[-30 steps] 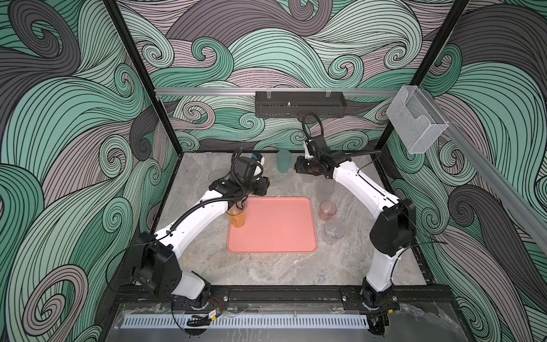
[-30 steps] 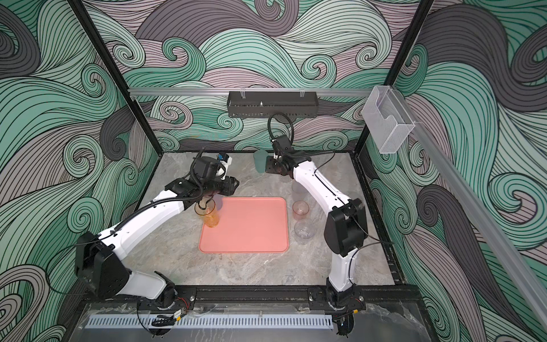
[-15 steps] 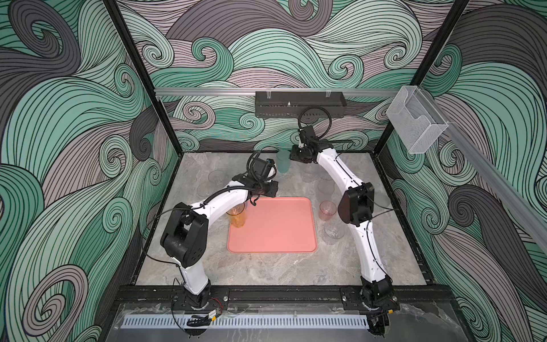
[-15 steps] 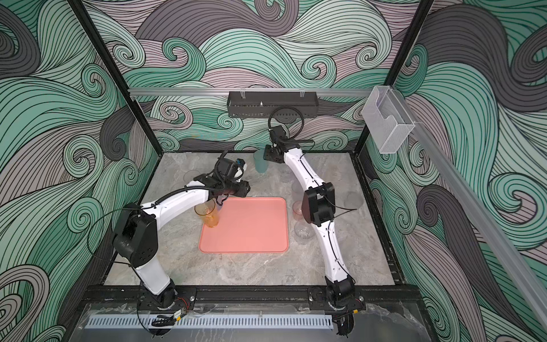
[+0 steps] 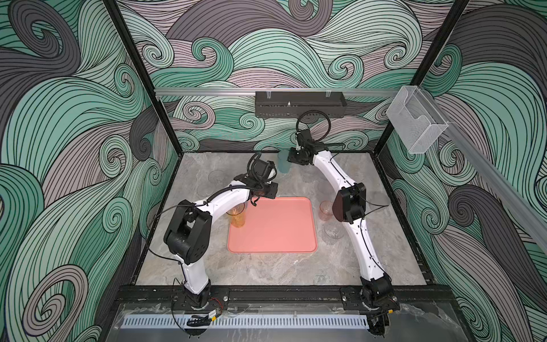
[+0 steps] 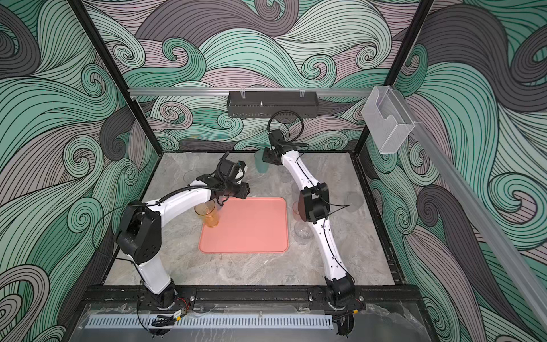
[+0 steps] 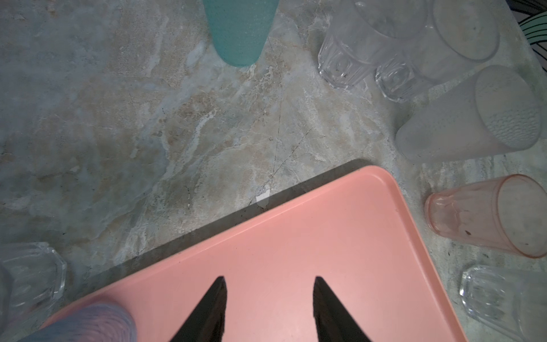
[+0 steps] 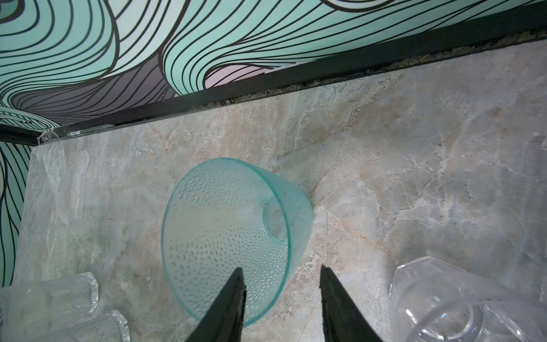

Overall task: Place the glasses into the tray
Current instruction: Pick up the glass from the top-center of the table, then place the glass on the tray.

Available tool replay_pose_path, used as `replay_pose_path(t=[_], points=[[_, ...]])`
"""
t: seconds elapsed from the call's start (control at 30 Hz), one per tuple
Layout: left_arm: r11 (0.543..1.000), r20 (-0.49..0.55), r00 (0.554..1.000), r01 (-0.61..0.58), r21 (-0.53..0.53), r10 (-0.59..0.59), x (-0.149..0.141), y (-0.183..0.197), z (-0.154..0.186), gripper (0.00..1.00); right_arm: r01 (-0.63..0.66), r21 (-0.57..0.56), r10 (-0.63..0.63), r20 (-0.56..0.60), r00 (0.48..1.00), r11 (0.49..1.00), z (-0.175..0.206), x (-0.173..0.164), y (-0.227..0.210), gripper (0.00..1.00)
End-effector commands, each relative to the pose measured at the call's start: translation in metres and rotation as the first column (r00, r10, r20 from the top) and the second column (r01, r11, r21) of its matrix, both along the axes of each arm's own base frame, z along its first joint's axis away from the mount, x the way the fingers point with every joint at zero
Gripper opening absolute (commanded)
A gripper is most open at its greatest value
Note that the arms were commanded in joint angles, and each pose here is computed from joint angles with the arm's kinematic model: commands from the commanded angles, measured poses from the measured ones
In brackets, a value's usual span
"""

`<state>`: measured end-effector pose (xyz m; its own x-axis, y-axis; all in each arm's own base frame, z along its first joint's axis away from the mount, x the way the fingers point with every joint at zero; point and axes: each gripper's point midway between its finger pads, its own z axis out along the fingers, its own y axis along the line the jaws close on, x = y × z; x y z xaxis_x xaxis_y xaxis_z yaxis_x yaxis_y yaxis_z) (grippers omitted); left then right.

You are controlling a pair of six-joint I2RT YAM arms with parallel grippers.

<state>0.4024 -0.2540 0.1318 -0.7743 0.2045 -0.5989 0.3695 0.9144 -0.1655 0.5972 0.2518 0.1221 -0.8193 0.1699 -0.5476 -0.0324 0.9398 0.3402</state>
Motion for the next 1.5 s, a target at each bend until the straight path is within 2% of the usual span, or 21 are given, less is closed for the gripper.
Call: replay_pose_path(t=[0.0, 0.47, 0.57, 0.8, 1.23, 1.33, 1.47], points=[[1.0, 0.017, 1.0, 0.024, -0.002, -0.024, 0.002, -0.009, 0.009, 0.51, 0.007, -0.004, -0.007, 0.001, 1.0, 1.0, -0.005, 0.003, -0.001, 0.37], [1.0, 0.029, 0.999, 0.022, 0.007, -0.022, -0.003, -0.005, 0.016, 0.5, -0.006, -0.056, 0.005, -0.02, 1.0, 0.998, -0.015, -0.006, -0.006, 0.11], [1.0, 0.043, 0.999, 0.016, -0.01, -0.016, -0.003, -0.005, 0.025, 0.5, -0.02, -0.066, 0.02, -0.001, 1.0, 0.998, -0.007, -0.009, -0.004, 0.08], [0.999, 0.097, 0.995, 0.005, -0.047, -0.001, -0.006, -0.001, 0.055, 0.5, -0.048, -0.041, 0.05, 0.067, 0.996, 0.998, 0.042, -0.021, 0.004, 0.05], [0.999, 0.317, 0.948, -0.008, -0.051, 0.024, -0.021, 0.027, 0.13, 0.51, -0.093, 0.024, 0.091, 0.061, 0.994, 0.995, 0.076, -0.1, 0.01, 0.05], [0.998, 0.379, 0.924, -0.026, -0.053, 0.044, -0.03, 0.041, 0.149, 0.51, -0.113, 0.018, 0.112, 0.046, 0.993, 0.993, 0.076, -0.126, 0.009, 0.05], [0.998, 0.415, 0.908, -0.051, -0.028, 0.058, -0.043, 0.058, 0.157, 0.52, -0.147, -0.021, 0.147, 0.019, 0.989, 0.989, 0.075, -0.161, 0.008, 0.05]])
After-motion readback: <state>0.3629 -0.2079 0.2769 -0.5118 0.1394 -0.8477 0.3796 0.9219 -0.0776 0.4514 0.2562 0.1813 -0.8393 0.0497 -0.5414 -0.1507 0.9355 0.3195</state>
